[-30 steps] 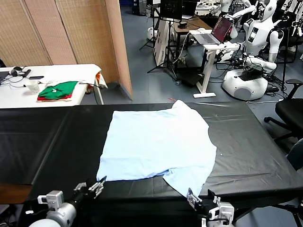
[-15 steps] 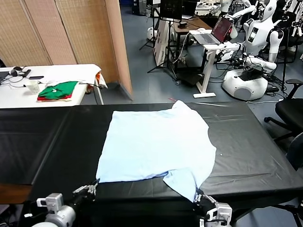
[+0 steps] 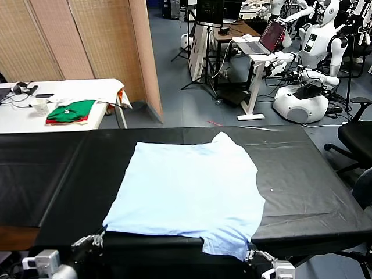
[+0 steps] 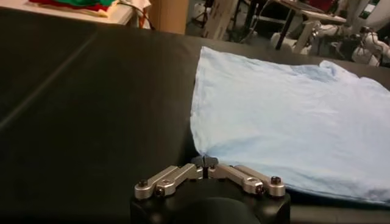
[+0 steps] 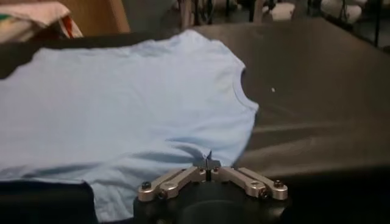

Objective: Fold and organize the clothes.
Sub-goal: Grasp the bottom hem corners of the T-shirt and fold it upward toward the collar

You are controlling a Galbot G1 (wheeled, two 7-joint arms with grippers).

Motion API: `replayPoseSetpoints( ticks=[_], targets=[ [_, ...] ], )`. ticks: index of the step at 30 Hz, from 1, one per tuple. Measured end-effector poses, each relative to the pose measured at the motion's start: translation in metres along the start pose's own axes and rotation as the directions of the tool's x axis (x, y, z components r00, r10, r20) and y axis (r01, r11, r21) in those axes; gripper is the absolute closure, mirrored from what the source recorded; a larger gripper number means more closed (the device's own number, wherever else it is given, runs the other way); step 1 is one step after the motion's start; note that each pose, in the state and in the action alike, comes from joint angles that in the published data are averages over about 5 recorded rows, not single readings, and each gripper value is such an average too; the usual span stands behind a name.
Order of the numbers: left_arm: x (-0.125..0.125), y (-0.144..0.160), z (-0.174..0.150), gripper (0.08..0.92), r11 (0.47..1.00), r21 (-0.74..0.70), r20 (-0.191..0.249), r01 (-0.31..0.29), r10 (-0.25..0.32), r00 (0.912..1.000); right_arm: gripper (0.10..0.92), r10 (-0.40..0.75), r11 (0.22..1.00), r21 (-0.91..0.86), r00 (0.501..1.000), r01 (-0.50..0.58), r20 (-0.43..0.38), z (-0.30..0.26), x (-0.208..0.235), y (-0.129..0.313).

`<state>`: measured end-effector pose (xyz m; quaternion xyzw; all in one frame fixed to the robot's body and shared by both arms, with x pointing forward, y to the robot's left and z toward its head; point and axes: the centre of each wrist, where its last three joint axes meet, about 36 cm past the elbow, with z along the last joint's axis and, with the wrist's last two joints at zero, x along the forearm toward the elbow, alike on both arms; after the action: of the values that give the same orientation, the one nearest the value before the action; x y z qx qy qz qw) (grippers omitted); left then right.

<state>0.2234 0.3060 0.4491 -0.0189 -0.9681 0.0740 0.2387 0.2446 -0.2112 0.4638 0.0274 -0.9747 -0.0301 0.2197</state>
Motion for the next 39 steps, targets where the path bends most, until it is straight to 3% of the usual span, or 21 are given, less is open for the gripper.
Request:
replayPoseSetpoints(
  ticks=[6,11,15,19,31,34,39],
  targets=[
    [-0.027,-0.002,0.0,0.852,1.0,0.015,0.104,-0.021,0.02,0.9944,0.882,-0.007,1.0,0.029,0.999,0.006,0.042,0.003,-0.043,-0.006],
    [-0.053,-0.004,-0.009,0.852,0.999,-0.032,0.185,-0.041,0.046,0.9816,0.882,0.001,0.998,0.058,0.998,-0.004,0.056,0.004,-0.082,-0.007],
    [-0.071,-0.004,-0.013,0.852,0.998,-0.056,0.222,-0.043,0.055,0.9734,0.882,0.014,0.996,0.088,0.998,-0.019,0.065,0.001,-0.105,-0.009],
    [-0.088,-0.004,-0.012,0.852,0.997,-0.075,0.231,-0.036,0.052,0.9715,0.882,0.024,0.994,0.106,0.997,-0.032,0.073,-0.004,-0.122,-0.01],
    [-0.125,0.004,-0.005,0.852,0.994,-0.106,0.206,-0.007,0.029,0.9782,0.874,0.034,0.992,0.119,0.996,-0.043,0.077,-0.01,-0.143,-0.017],
    [-0.13,0.006,-0.005,0.852,0.993,-0.115,0.198,-0.001,0.024,0.98,0.777,0.018,0.993,0.116,0.998,-0.025,0.061,-0.012,-0.137,-0.021],
    [-0.135,0.005,-0.004,0.825,0.993,-0.118,0.192,-0.004,0.026,0.981,0.48,0.0,0.993,0.12,1.0,-0.003,0.022,-0.016,-0.118,-0.026]
  ],
)
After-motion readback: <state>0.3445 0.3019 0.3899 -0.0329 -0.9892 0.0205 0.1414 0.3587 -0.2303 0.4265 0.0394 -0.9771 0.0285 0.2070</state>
